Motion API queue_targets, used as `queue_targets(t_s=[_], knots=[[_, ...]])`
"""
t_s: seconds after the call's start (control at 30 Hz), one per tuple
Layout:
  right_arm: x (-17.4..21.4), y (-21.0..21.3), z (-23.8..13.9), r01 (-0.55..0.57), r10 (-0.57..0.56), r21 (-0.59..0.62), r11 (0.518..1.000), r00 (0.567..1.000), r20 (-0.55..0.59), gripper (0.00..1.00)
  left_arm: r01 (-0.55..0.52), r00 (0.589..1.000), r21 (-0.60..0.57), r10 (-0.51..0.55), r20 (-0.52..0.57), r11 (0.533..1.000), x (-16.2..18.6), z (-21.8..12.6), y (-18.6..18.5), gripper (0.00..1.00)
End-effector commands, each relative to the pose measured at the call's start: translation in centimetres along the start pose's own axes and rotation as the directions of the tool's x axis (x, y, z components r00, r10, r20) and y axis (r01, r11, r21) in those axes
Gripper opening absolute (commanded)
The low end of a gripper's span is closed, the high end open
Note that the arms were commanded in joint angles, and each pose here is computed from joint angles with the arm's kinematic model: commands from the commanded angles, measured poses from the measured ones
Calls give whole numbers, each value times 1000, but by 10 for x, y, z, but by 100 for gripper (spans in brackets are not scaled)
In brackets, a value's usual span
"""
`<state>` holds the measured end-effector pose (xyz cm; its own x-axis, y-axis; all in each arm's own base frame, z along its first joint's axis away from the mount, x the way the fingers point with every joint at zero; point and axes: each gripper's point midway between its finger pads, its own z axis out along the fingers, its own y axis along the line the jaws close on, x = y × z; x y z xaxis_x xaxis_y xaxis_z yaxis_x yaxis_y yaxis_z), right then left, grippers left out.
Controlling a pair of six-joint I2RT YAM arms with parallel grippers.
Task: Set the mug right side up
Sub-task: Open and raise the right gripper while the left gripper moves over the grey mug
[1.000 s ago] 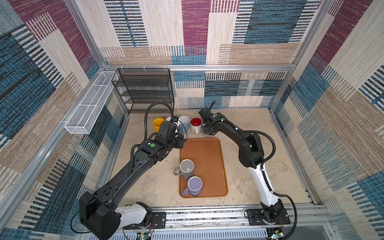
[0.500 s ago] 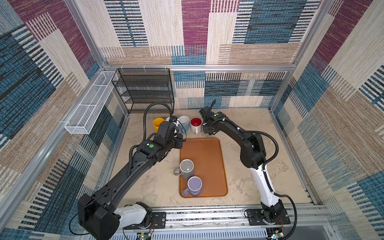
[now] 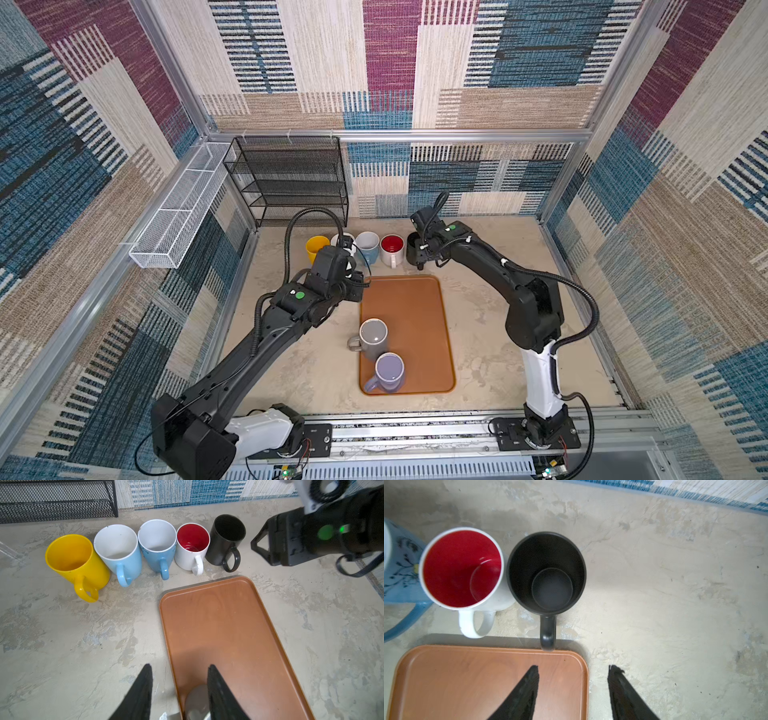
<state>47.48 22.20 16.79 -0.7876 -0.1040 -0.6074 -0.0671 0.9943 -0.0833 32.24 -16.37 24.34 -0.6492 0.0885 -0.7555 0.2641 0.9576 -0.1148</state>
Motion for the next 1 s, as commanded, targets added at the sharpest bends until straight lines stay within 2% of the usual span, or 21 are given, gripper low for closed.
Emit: queue_targets(t_s=[0.0, 0.2, 0.37, 0.57, 0.73, 0.97], knots=[[-25, 2, -24, -30, 39, -69, 997, 991, 126, 56, -16, 998, -6, 15, -60, 1000, 18, -6, 4, 39], [-26, -3, -56, -50, 82, -156, 986, 975, 206, 55, 23, 985, -84, -38, -171, 996, 51, -18, 21, 36], [-14, -4, -75, -70, 123, -231, 970, 968, 220, 54, 49, 960, -146, -87, -267, 988, 84, -27, 34, 36], [6, -5, -97, -93, 180, -331, 939, 953, 243, 53, 76, 921, -116, -115, -373, 990, 120, -23, 28, 34], [10, -14, -109, -101, 193, -329, 939, 946, 260, 52, 70, 891, -114, -113, -439, 991, 138, -10, 25, 33], [15, -20, -119, -106, 202, -330, 938, 940, 274, 51, 61, 878, -73, -89, -470, 995, 149, 7, 14, 32]])
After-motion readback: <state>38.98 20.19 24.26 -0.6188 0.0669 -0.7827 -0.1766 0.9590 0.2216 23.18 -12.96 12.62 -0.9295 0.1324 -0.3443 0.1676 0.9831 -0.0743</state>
